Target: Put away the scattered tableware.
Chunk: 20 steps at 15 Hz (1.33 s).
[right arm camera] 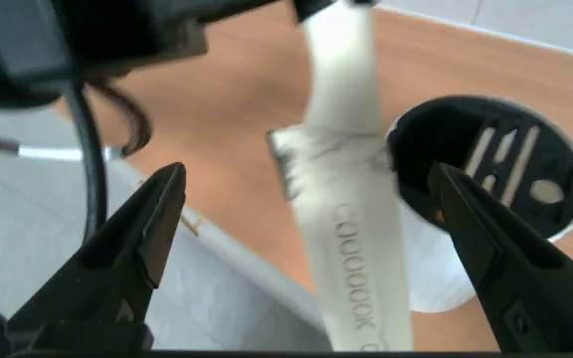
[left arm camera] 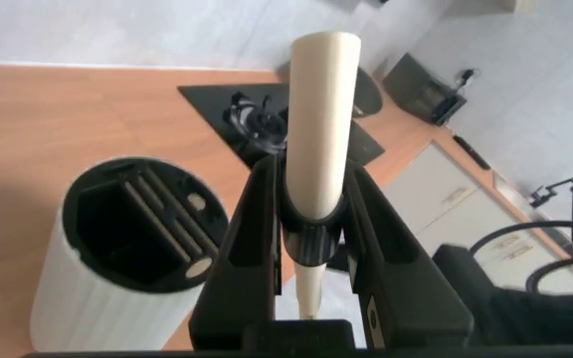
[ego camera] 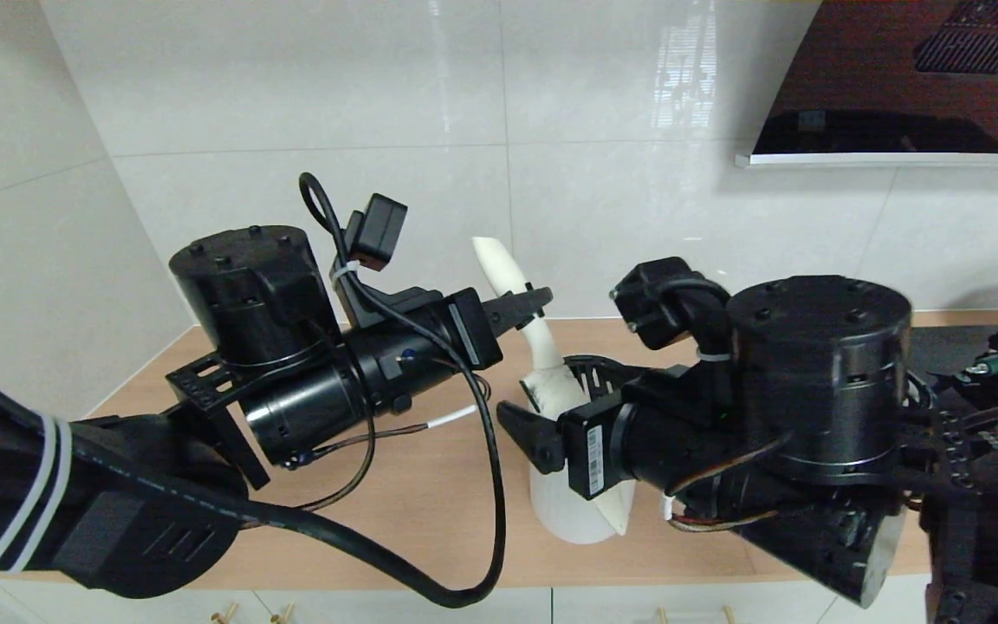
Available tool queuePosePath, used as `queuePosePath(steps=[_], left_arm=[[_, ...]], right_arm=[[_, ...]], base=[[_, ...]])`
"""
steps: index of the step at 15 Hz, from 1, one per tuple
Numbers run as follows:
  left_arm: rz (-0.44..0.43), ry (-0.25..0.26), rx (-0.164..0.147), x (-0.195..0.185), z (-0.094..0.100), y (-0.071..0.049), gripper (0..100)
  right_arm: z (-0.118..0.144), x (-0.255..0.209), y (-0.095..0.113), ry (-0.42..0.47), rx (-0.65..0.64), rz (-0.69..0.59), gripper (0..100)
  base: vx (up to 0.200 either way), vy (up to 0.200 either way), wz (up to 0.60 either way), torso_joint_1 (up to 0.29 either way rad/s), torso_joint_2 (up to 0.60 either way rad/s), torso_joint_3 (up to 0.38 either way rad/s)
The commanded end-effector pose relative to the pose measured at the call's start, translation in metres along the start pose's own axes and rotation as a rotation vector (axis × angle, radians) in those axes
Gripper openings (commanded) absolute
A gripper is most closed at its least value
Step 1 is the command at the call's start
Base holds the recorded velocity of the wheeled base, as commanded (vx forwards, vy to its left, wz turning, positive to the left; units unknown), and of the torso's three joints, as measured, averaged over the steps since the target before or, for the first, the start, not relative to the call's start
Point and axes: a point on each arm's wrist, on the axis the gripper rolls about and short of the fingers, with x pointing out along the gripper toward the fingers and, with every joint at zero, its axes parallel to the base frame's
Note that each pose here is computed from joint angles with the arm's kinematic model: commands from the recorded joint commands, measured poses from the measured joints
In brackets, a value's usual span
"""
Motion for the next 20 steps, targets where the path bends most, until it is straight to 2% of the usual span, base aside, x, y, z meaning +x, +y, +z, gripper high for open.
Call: queuePosePath(steps=[1, 3, 5, 6, 7, 8, 9, 10, 12, 13, 15, 16, 18, 20], left_arm=[[-0.019, -0.077, 0.032, -0.012, 0.02, -0.008, 0], [-0.036, -0.188, 0.113, -0.015, 0.054, -0.012, 0], [-0.032, -0.24, 0.196, -0.014, 0.07, -0.013, 0], [-0.021, -0.269, 0.267, -0.014, 0.079, -0.012, 0], [-0.014, -0.266, 0.3, -0.014, 0.078, -0.011, 0], [-0.013, -0.258, 0.316, -0.014, 0.075, -0.012, 0], [0.006, -0.209, 0.418, -0.01, 0.059, -0.008, 0], [0.021, -0.179, 0.486, -0.004, 0.05, -0.003, 0], [0.076, -0.155, 0.586, 0.006, 0.035, 0.002, 0], [0.083, -0.152, 0.6, 0.009, 0.032, 0.002, 0], [0.063, -0.185, 0.614, 0.02, 0.022, -0.003, 0], [0.062, -0.207, 0.618, 0.023, 0.023, -0.003, 0], [0.055, -0.266, 0.624, 0.032, 0.037, -0.009, 0], [0.089, -0.26, 0.618, 0.037, 0.042, -0.008, 0]], right_arm=[[0.04, -0.034, -0.032, -0.138, 0.045, -0.069, 100], [0.063, -0.057, -0.06, -0.229, 0.021, -0.143, 100], [0.069, -0.069, -0.067, -0.257, -0.002, -0.17, 100], [0.071, -0.074, -0.068, -0.27, -0.002, -0.17, 100], [0.07, -0.073, -0.068, -0.266, -0.003, -0.173, 100], [0.068, -0.072, -0.068, -0.26, -0.005, -0.174, 100], [0.061, -0.065, -0.069, -0.227, -0.021, -0.179, 100], [0.059, -0.062, -0.069, -0.216, -0.027, -0.181, 100], [0.059, -0.062, -0.069, -0.215, -0.031, -0.181, 100], [0.059, -0.062, -0.069, -0.215, -0.031, -0.181, 100], [0.055, -0.06, -0.069, -0.201, -0.034, -0.181, 100], [0.054, -0.059, -0.069, -0.198, -0.034, -0.182, 100], [0.055, -0.06, -0.069, -0.204, -0.033, -0.182, 100], [0.057, -0.061, -0.073, -0.21, -0.031, -0.197, 100]], base=[[0.0, 0.0, 0.0, 0.0, 0.0, 0.0], [0.0, 0.0, 0.0, 0.0, 0.0, 0.0], [0.0, 0.0, 0.0, 0.0, 0.0, 0.0], [0.0, 0.0, 0.0, 0.0, 0.0, 0.0], [0.0, 0.0, 0.0, 0.0, 0.0, 0.0], [0.0, 0.0, 0.0, 0.0, 0.0, 0.0], [0.0, 0.0, 0.0, 0.0, 0.0, 0.0], [0.0, 0.0, 0.0, 0.0, 0.0, 0.0], [0.0, 0.0, 0.0, 0.0, 0.0, 0.0], [0.0, 0.0, 0.0, 0.0, 0.0, 0.0], [0.0, 0.0, 0.0, 0.0, 0.0, 0.0], [0.0, 0.0, 0.0, 0.0, 0.0, 0.0], [0.0, 0.0, 0.0, 0.0, 0.0, 0.0], [0.0, 0.0, 0.0, 0.0, 0.0, 0.0]])
